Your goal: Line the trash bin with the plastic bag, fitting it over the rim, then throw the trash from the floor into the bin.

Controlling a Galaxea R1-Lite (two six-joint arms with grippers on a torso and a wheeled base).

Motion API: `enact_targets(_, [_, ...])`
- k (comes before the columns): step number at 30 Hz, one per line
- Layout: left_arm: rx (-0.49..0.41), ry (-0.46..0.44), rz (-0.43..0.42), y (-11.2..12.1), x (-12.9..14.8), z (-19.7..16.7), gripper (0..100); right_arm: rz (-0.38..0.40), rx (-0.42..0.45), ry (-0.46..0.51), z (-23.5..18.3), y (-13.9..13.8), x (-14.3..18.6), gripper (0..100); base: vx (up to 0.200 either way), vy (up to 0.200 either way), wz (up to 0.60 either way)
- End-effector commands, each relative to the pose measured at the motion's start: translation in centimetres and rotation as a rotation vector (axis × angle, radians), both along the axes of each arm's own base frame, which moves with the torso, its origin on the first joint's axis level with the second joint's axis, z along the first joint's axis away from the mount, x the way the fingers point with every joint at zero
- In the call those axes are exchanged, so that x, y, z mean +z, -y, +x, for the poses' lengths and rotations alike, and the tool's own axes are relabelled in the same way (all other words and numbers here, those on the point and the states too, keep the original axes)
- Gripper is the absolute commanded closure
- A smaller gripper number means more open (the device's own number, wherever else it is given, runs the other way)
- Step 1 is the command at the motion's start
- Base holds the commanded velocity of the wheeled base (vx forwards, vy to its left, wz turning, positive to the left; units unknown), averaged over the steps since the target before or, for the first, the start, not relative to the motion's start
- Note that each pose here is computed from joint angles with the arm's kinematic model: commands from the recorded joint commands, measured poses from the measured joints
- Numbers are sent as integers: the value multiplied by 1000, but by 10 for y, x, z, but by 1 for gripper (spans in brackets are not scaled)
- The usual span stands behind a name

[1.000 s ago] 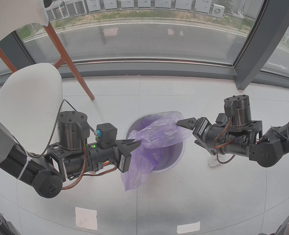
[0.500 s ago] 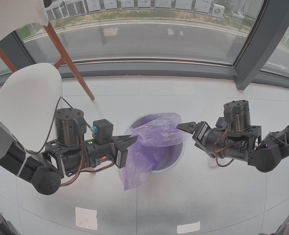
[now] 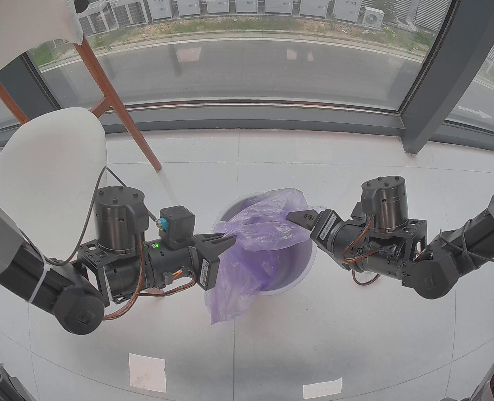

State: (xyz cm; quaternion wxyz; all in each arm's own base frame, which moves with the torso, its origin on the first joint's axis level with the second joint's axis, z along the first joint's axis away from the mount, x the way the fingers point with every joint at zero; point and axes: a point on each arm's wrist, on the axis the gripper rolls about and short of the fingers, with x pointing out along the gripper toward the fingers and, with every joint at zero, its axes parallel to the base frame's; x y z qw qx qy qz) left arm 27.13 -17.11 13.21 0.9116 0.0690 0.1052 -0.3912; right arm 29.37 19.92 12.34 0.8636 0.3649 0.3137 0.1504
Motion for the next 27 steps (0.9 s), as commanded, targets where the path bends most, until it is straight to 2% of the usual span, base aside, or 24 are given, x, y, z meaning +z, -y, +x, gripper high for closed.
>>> enact_targets(1, [2, 2, -1, -1, 0, 1, 100, -18, 3, -23, 2, -2, -9, 0, 0, 0, 0])
enact_targets(8, [9, 14, -10, -2, 2, 2, 100, -8, 2, -9, 2, -3, -6, 0, 0, 0, 0])
enact_targets(9, [6, 11, -9, -2, 1, 2, 100, -7, 2, -8, 3, -4, -6, 100, 0, 0, 0])
enact_targets(22, [3, -8, -33, 5, 0, 5, 100, 12, 34, 44, -3, -11, 5, 100, 0, 0, 0])
enact_targets(26, [6, -30, -30, 6, -6, 5, 100, -7, 41, 67, -3, -9, 7, 100, 0, 0, 0])
enact_targets(27, [6, -33, -30, 6, -7, 5, 0, -11, 40, 70, -3, -9, 7, 100, 0, 0, 0])
